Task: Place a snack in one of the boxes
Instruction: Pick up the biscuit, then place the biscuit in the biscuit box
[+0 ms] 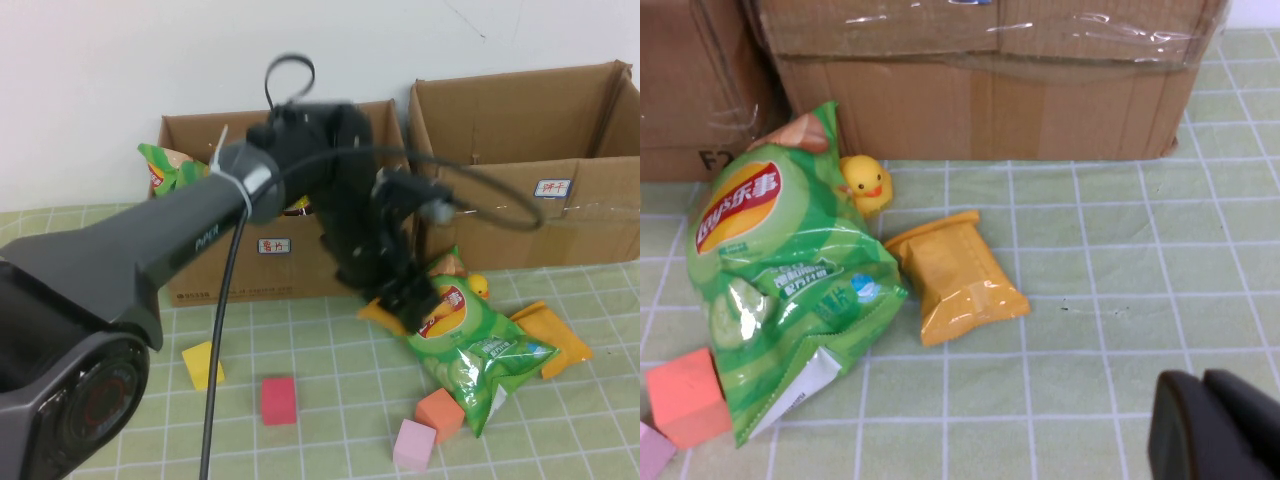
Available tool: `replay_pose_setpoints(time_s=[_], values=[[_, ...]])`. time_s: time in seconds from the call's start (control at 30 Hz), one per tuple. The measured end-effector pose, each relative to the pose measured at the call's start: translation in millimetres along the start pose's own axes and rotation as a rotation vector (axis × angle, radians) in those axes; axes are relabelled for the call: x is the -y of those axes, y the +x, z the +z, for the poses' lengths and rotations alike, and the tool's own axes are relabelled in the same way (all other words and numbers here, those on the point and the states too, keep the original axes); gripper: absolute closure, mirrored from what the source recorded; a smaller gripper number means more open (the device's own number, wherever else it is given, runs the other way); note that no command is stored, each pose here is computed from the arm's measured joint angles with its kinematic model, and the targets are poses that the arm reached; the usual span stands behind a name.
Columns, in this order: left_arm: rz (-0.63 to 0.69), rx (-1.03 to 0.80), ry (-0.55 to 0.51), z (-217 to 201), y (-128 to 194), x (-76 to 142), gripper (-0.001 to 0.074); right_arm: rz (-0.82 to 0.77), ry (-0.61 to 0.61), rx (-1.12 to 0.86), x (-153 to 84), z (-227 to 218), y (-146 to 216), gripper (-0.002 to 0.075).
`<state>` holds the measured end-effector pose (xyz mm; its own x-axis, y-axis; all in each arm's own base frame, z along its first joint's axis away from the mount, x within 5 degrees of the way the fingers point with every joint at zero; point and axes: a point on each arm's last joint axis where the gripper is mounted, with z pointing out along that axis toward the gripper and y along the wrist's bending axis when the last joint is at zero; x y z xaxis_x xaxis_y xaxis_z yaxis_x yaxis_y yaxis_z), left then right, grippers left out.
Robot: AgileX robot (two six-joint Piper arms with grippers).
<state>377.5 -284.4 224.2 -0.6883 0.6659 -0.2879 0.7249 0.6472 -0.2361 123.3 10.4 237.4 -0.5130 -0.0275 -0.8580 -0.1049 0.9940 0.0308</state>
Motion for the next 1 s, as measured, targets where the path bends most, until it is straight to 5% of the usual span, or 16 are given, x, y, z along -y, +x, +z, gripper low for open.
replay_pose_setpoints(time_s=[0.3, 0.67, 0.73, 0.87, 1.0], values=[[0.134, 0.398, 0.224, -59.1, -47.2, 35.0, 0.0382, -0.004, 0.000, 0.000, 0.0, 0.0, 0.0, 0.0728], [-0.054, 1.063, -0.045, -69.4, -99.5, -2.3, 0.0380, -0.005, -0.001, 0.000, -0.1, 0.0, 0.0, 0.0728], [0.014, 1.070, -0.120, -58.3, -101.4, -9.0, 0.0333, -0.005, -0.001, 0.000, -0.1, 0.0, 0.0, 0.0728], [0.182, 1.015, -0.213, -37.3, -101.4, -13.8, 0.0113, -0.005, -0.002, 0.001, -0.2, 0.0, -0.1, 0.0728], [0.244, 0.981, -0.220, -32.4, -100.4, -11.0, 0.0069, -0.003, -0.003, -0.001, -0.2, 0.1, 0.4, 0.0728]])
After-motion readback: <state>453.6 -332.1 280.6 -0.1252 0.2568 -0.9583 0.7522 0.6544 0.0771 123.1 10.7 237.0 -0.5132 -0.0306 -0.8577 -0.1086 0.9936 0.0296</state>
